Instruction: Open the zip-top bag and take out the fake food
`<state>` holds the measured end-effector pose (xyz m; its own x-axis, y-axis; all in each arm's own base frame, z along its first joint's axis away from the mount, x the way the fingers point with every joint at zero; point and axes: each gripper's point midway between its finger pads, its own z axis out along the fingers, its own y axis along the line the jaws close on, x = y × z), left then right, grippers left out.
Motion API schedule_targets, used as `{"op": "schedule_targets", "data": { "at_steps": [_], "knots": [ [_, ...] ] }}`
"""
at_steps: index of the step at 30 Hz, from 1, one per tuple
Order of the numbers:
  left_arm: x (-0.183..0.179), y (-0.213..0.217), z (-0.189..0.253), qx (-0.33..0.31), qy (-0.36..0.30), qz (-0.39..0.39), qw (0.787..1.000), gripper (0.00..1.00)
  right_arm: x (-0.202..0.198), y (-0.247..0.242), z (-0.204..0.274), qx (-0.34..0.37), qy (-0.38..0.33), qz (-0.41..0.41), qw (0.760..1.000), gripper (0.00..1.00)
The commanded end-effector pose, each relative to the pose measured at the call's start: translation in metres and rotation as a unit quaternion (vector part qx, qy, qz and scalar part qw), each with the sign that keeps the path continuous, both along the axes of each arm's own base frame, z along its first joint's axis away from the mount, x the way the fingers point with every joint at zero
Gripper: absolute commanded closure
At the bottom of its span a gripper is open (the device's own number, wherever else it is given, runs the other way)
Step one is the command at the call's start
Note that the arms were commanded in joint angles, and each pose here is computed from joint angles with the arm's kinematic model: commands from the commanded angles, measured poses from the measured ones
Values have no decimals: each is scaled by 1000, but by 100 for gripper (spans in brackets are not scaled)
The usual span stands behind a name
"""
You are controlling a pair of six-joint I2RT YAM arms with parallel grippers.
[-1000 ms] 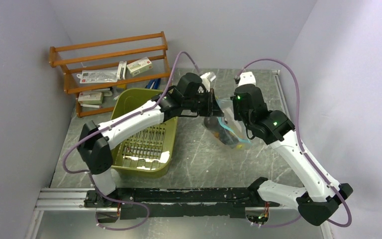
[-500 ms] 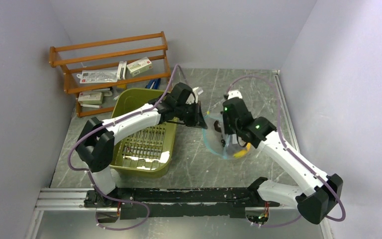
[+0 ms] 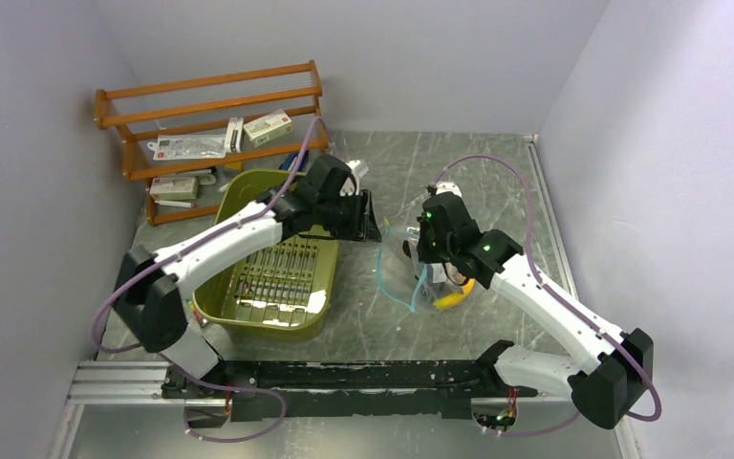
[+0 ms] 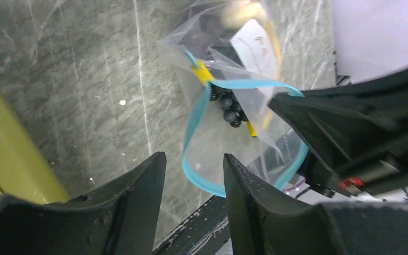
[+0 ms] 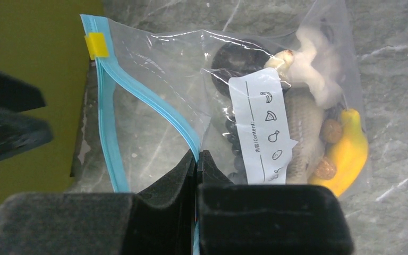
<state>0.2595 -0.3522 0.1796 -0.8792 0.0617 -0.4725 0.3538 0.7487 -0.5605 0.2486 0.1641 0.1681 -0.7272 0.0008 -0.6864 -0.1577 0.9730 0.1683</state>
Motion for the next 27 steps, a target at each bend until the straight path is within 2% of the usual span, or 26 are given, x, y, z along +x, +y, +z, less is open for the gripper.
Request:
{"op": "schedule_targets", "data": {
  "at_steps": [1,4,7,14,22,25,27],
  "knots": [
    [-13,-4,45,-63,-60,-7,996,42,7,18,30,61,-37,4,997,100],
    [-33,-25,77,-158,-92,-56,982,41,7,23,25,73,-31,6,997,100],
    [-50,-39,72,-194,-80,-70,975,45,7,20,22,70,-24,-11,997,100],
    [-54,-57,18,-151,-12,-14,988,53,5,16,36,80,-36,-22,996,100],
    [-33,-76,-17,-128,26,46,990,47,8,16,60,79,-52,-17,995,100],
    [-28,-83,-22,-144,22,49,988,46,7,12,66,81,-64,-18,995,94],
    [-27,-86,-19,-162,13,47,986,46,6,11,67,87,-75,-17,993,86]
  ]
}}
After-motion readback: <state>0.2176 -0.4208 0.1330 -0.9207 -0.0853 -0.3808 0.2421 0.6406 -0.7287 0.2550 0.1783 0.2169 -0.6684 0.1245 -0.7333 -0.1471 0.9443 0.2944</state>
